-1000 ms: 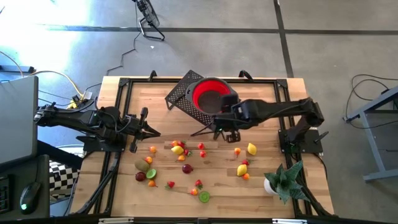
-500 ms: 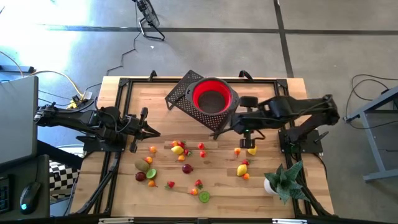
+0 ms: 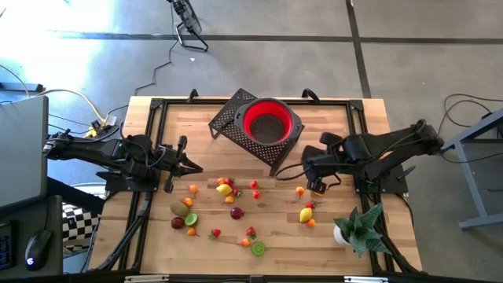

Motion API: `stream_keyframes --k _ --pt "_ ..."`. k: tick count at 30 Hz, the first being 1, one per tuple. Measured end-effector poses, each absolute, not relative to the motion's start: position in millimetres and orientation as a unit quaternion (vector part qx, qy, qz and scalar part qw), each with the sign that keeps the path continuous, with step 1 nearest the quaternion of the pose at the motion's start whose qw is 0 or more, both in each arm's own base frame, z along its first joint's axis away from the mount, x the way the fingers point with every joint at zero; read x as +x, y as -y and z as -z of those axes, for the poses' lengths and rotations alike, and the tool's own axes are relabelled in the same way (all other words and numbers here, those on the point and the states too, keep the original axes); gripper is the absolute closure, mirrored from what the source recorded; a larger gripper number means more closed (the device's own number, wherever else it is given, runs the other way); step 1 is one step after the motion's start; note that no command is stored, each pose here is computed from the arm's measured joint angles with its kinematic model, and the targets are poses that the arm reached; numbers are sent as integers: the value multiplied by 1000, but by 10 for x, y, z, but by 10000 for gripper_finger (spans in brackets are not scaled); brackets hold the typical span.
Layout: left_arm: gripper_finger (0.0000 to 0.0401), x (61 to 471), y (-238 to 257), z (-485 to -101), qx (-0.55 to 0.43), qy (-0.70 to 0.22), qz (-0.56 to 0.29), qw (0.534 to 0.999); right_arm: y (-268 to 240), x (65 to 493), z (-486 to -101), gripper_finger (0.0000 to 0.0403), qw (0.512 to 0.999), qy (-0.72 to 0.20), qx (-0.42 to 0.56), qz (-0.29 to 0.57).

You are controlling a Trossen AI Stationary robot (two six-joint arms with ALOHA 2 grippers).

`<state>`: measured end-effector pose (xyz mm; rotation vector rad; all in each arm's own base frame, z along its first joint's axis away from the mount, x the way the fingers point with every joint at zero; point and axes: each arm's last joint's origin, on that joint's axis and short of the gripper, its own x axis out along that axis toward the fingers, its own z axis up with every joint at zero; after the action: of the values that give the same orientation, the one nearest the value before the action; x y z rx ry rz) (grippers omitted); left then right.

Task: Pick & Place Fruit
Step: Put the lemon into the strainer bowl on the shelf

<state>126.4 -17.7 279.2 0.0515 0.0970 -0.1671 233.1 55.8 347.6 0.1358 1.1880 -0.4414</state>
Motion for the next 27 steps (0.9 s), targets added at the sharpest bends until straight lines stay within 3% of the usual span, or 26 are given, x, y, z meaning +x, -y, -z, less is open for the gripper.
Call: stream_keyframes --k 6,11,19,27 --pt "382 1264 177 -2792 25 -49 83 995 -520 2198 -3340 400 774 -530 179 297" --pt "382 1264 177 -2792 25 -48 83 995 -510 2121 -3148 400 718 -550 227 360" --pt "382 1265 177 -2791 25 -48 83 995 -559 2088 -2963 400 649 -635 285 308" --pt "382 1265 177 -2791 26 -48 83 995 -558 2090 -2943 400 655 -640 271 297"
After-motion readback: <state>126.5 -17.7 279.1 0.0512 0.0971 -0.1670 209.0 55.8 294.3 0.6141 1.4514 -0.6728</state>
